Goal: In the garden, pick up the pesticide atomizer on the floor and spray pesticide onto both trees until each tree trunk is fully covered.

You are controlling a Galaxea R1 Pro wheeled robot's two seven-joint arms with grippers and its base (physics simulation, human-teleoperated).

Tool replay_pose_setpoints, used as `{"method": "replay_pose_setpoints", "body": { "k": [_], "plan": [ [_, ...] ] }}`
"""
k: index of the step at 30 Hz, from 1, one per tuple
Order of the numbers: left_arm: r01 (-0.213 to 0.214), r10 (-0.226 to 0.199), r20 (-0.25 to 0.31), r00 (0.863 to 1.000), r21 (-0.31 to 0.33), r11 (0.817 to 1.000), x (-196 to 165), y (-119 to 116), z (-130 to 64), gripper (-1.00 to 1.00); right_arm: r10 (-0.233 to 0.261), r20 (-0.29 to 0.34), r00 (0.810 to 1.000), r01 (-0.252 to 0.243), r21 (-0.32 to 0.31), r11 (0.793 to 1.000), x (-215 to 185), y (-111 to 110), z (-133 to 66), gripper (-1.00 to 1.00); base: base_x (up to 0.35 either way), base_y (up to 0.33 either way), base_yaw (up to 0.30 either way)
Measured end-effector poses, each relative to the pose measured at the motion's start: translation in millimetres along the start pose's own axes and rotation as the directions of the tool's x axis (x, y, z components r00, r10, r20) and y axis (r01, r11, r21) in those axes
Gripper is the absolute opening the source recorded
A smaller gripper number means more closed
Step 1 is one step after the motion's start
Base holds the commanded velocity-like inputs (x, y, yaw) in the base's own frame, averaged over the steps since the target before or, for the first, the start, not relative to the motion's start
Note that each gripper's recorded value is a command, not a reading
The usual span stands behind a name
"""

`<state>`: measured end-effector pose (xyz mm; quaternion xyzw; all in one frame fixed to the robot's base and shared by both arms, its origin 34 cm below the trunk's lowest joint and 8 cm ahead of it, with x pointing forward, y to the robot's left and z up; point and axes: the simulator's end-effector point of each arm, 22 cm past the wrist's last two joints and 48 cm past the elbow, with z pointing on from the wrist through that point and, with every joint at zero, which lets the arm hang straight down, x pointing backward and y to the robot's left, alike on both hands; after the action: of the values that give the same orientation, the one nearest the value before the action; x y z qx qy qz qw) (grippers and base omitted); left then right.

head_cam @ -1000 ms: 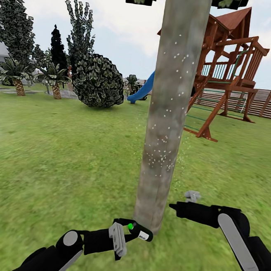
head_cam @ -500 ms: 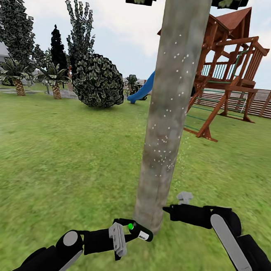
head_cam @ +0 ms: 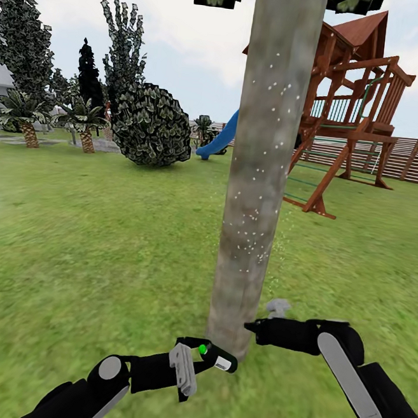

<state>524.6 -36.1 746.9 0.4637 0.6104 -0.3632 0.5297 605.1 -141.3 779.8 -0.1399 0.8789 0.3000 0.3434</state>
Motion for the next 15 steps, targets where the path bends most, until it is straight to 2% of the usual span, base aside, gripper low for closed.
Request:
{"method": "replay_pose_setpoints", "body": {
  "k": [6, 9, 12, 15],
  "plan": [
    [-0.002, 0.002, 0.001, 1.000, 0.002, 1.000, -0.5, -1.1, 1.3, -1.00, -0.004, -0.007, 1.000, 0.004, -0.006, 1.000, 2.4, 3.3, 2.2, -1.00, 0.000, 0.000, 0.000],
    [-0.038, 0.038, -0.026, 0.999, 0.003, 0.999, 4.9, -0.9, 1.7, -1.00, -0.004, -0.007, 1.000, 0.004, -0.010, 1.000, 1.9, 4.5, 2.3, -1.00, 0.000, 0.000, 0.000],
    [-0.046, 0.046, -0.027, 0.999, 0.007, 0.999, 4.3, -3.0, 4.2, -1.00, 0.002, -0.015, 1.000, -0.003, -0.070, 0.998, -0.2, 21.5, 3.7, -1.00, 0.000, 0.000, 0.000],
    [-0.046, 0.046, -0.027, 0.999, 0.007, 0.999, 4.3, -3.1, 4.4, -1.00, 0.003, -0.018, 1.000, -0.004, -0.079, 0.997, 0.7, 24.2, 4.3, -1.00, 0.000, 0.000, 0.000]
  ]
}}
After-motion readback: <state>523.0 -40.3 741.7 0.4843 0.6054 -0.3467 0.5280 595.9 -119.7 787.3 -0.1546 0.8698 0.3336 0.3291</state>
